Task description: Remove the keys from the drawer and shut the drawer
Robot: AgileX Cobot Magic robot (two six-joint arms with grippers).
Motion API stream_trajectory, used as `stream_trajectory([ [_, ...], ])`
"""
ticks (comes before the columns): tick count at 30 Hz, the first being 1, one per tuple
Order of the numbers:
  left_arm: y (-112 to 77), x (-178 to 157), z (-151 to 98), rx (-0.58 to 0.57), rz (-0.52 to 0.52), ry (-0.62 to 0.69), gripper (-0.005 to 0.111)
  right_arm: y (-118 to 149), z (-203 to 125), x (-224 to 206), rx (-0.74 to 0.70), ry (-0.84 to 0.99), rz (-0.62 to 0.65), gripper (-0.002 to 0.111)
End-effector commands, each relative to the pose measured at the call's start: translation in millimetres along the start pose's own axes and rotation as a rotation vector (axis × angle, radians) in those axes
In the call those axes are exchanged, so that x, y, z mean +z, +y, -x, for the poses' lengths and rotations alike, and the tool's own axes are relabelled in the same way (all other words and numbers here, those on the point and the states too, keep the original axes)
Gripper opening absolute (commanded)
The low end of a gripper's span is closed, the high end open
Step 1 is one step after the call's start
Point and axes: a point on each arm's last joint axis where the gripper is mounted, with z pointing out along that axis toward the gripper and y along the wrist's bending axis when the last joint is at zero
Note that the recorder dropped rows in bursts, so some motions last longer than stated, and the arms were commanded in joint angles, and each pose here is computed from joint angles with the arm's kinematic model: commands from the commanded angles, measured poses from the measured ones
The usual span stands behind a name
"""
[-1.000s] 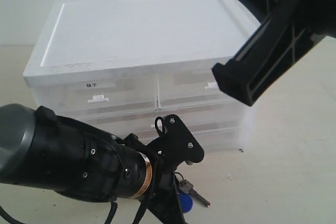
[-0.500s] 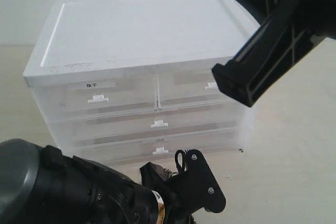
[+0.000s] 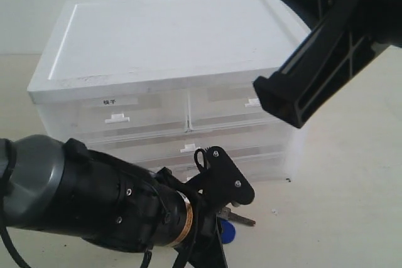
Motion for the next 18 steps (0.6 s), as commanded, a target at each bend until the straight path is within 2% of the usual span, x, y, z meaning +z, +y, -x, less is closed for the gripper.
stream_trajectory([
  [1,2.7,1,4,-0.007,-0.003,-0.013,0.005,-1,2,-1,0.005,-0.007,0.000,0.000],
  [7,1.7,1,5,0.002,-0.014,-0.024,0.005,-1,2,-1,0.010,-0.004,-0.001,0.000],
  [11,-8.7,-5,8,0.025,-0.035,-0.048,0.005,-1,2,-1,0.010,-0.004,-0.001,0.000],
  [18,-31.4,-49,29,0.100,-0.071,-0.189,0.005,-1,2,-1,-0.001,-0.004,-0.001,0.000],
])
